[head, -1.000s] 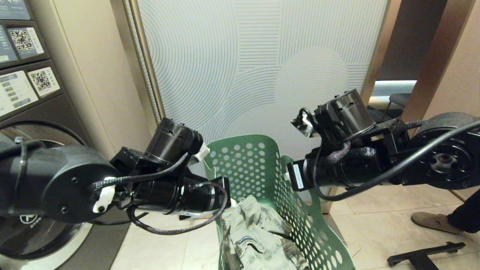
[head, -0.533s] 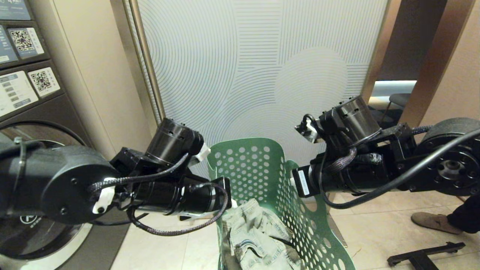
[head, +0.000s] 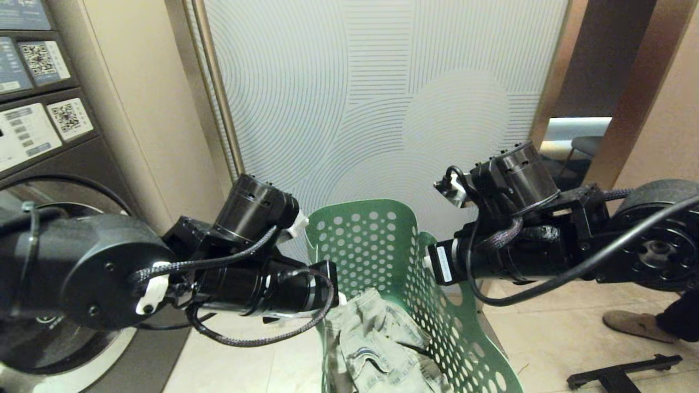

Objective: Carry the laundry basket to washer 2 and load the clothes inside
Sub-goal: Pick up the clothes basket and put it beside the washing machine

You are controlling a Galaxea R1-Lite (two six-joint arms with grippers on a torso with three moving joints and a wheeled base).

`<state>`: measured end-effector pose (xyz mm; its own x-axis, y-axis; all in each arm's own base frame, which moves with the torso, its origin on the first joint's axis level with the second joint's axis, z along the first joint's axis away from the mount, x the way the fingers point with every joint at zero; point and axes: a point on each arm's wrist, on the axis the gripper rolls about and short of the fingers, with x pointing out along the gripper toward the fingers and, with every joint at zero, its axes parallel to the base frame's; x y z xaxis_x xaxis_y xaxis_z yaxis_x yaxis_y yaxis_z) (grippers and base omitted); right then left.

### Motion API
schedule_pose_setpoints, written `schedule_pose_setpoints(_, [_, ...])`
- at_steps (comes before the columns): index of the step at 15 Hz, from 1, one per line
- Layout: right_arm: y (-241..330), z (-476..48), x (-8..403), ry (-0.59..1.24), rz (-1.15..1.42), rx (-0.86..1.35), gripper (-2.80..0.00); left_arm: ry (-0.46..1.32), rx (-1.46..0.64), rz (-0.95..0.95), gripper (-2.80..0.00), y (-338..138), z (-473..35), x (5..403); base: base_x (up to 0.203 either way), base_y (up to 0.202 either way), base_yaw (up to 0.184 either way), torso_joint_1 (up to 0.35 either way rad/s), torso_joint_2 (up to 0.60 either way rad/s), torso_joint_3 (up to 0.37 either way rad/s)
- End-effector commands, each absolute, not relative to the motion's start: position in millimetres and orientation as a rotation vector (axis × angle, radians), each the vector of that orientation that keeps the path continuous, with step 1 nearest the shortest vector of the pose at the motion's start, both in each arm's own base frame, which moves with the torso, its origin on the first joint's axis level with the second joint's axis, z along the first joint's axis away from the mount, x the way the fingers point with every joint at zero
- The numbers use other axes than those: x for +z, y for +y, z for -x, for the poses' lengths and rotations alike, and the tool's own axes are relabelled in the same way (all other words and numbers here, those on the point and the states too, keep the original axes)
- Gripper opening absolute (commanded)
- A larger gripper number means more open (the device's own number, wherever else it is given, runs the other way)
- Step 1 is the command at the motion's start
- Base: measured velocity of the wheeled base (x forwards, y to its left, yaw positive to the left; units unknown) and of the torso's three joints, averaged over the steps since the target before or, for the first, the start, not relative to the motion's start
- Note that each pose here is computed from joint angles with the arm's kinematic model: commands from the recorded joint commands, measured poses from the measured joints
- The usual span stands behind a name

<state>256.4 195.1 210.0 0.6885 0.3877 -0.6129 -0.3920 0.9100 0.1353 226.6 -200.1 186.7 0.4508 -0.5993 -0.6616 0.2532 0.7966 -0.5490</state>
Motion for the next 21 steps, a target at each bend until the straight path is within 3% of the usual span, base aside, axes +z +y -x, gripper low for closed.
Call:
schedule_pose_setpoints(1, [195.7,-256.5,208.3,0.689,0.009,0.436,-2.8,0.971,-0.542,0.406,-2.8,-199.8,-226.8,186.7,0.001,-0.005,0.145,0.004,0.0,0.002])
schedule_pose_setpoints(21, [192.9,-256.2,202.9,0.707,0.017,0.425,-2.8,0.991,-0.533,0.399,-2.8,-197.6,-223.6,181.0,0.0,-0.009,0.175,0.003,0.0,0.003])
